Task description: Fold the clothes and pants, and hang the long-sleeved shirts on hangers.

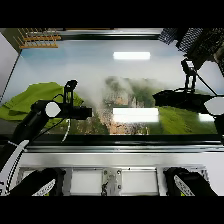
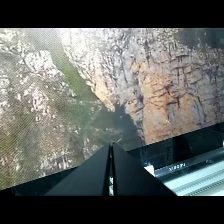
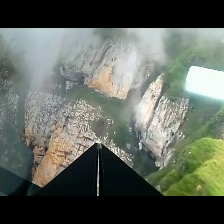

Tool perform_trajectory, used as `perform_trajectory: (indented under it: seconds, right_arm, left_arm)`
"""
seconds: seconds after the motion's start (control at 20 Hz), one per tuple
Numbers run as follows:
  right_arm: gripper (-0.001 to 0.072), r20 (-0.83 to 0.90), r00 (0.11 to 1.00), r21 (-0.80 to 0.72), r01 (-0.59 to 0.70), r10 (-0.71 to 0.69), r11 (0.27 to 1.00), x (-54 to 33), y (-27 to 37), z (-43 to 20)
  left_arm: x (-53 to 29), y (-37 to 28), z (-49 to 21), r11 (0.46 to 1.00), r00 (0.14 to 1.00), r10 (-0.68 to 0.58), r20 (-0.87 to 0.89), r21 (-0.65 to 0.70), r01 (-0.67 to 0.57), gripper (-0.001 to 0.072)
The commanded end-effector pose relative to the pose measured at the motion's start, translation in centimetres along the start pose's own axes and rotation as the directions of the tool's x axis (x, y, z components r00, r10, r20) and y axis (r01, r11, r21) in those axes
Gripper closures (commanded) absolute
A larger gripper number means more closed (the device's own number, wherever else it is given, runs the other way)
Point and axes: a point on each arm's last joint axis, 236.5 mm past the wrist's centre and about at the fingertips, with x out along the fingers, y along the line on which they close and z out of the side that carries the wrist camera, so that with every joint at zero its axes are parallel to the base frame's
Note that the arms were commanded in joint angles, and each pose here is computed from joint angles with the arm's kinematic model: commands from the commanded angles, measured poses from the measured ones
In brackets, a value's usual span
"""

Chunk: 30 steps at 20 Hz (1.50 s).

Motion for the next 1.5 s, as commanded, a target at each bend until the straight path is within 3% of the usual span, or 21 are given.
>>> perform_trajectory:
  seconds: [0.0,0.65,0.7,0.75,0.9,1.05,1.25,1.45]
  right_arm:
    - [0.068,-0.001,1.0,0.0,-0.001,0.001,1.0,0.0,0.0,0.0]
    - [0.0679,-0.001,1.0,0.0,-0.001,0.001,1.0,0.0,0.0,0.0]
    - [0.0679,-0.001,1.0,0.0,-0.001,0.001,1.0,0.0,0.0,0.0]
    - [0.0679,-0.001,1.0,0.0,-0.001,0.001,1.0,0.0,0.0,0.0]
    - [0.0679,-0.001,1.0,0.0,-0.001,0.001,1.0,0.0,0.0,0.0]
    - [0.068,-0.001,1.0,0.0,-0.001,0.001,1.0,0.0,0.0,0.0]
    - [0.0679,-0.001,1.0,0.0,-0.001,0.001,1.0,0.0,0.0,0.0]
    - [0.0679,-0.001,1.0,0.0,-0.001,0.001,1.0,0.0,0.0,0.0]
  left_arm:
    - [0.0,0.0,0.0,1.0,1.0,0.0,0.0,0.001,0.0,0.0704]
    - [0.0,0.0,1.0,1.0,0.999,0.0,0.044,0.012,-0.001,0.0702]
    - [-0.1,0.4,1.9,0.997,0.997,0.017,0.079,0.076,-0.023,0.0526]
    - [-0.3,1.1,2.8,0.988,0.993,0.04,0.114,0.142,-0.056,0.0037]
    - [-1.2,6.4,6.9,0.945,0.958,0.224,0.179,0.2,-0.258,0.0013]
    - [0.1,12.3,9.2,0.883,0.911,0.392,0.128,0.224,-0.412,0.0013]
    - [4.9,17.6,8.2,0.856,0.876,0.481,-0.02,0.226,-0.465,0.0013]
    - [7.7,18.8,6.9,0.861,0.865,0.49,-0.112,0.216,-0.46,0.0013]
